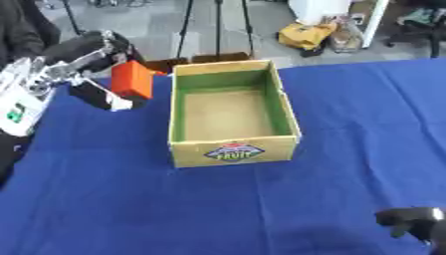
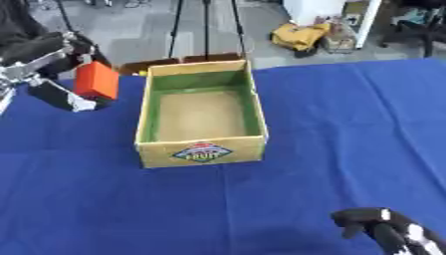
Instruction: Pick up objects on the table and place them in the box.
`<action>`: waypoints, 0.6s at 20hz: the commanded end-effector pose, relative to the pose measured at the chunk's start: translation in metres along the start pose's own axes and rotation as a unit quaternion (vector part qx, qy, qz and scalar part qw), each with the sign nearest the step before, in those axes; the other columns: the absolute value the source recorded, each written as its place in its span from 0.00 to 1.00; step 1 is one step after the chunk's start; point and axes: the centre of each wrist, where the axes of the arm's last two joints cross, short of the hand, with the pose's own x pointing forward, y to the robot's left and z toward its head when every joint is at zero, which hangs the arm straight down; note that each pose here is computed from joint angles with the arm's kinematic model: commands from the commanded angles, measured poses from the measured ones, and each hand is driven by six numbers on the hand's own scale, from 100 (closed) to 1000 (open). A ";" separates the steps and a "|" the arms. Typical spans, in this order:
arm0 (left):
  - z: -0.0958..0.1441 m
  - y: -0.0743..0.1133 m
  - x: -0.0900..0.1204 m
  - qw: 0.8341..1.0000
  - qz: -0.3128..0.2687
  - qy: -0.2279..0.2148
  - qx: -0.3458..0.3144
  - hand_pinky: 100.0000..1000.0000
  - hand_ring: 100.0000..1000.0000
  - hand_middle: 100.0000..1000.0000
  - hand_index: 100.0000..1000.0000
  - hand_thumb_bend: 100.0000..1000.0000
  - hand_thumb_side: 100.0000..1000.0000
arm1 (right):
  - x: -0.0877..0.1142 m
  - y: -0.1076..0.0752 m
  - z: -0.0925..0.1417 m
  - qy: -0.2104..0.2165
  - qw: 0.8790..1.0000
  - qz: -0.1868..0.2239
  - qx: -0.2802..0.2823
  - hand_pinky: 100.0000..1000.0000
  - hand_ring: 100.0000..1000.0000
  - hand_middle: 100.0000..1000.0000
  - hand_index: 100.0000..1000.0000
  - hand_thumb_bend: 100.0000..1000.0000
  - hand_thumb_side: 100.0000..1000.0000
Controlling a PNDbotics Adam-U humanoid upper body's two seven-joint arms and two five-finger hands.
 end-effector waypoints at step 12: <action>-0.038 -0.013 0.029 0.999 0.007 -0.031 -0.001 0.00 0.01 0.07 0.30 0.06 0.06 | 0.010 -0.003 -0.011 -0.018 0.999 0.008 0.030 0.78 0.76 0.48 0.72 0.00 0.73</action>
